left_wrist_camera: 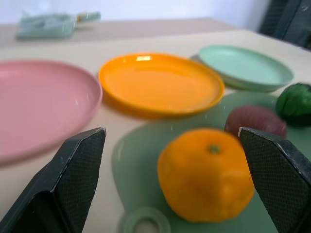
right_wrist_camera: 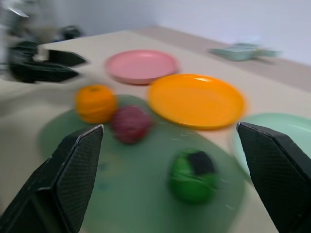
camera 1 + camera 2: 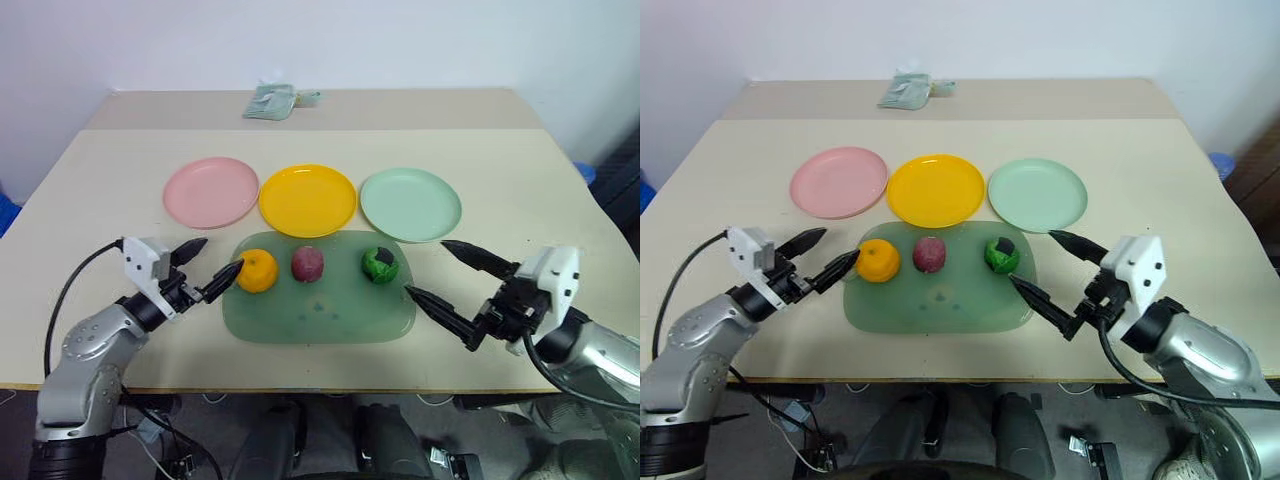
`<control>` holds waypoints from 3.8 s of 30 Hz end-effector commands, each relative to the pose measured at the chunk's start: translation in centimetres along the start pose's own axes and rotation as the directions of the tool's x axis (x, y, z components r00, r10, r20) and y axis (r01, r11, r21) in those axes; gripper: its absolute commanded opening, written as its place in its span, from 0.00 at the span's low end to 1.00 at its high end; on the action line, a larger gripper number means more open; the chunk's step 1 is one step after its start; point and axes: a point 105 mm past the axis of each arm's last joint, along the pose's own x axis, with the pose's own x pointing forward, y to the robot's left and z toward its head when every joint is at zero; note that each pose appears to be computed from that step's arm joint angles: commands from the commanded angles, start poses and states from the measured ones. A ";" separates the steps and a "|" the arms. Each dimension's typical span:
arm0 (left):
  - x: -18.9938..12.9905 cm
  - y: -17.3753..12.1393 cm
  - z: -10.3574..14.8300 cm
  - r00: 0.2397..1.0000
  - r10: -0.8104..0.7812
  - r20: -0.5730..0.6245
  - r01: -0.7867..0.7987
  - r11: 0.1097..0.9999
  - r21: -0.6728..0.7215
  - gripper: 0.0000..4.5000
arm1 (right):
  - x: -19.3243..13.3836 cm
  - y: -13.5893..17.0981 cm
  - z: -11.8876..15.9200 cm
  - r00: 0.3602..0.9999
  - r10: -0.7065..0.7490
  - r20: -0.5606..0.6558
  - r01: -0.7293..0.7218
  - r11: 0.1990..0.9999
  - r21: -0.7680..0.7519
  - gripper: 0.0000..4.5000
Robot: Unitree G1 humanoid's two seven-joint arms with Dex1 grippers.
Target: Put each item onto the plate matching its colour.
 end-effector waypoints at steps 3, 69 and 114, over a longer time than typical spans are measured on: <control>0.6 -1.3 -0.9 1.000 -0.015 -0.005 0.015 0.999 0.039 1.00 | 0.8 1.5 0.0 0.988 0.151 -0.016 -0.151 0.989 -0.006 0.99; 20.9 -2.0 6.0 0.995 0.040 0.093 -0.048 0.995 0.087 1.00 | 5.8 -7.6 0.4 0.973 -0.174 0.154 0.199 0.966 -0.164 1.00; 10.9 -5.2 -1.9 0.899 -0.402 -0.175 0.422 0.900 0.103 0.88 | -2.0 -2.8 -1.7 0.982 -0.183 -0.047 0.179 0.981 -0.079 1.00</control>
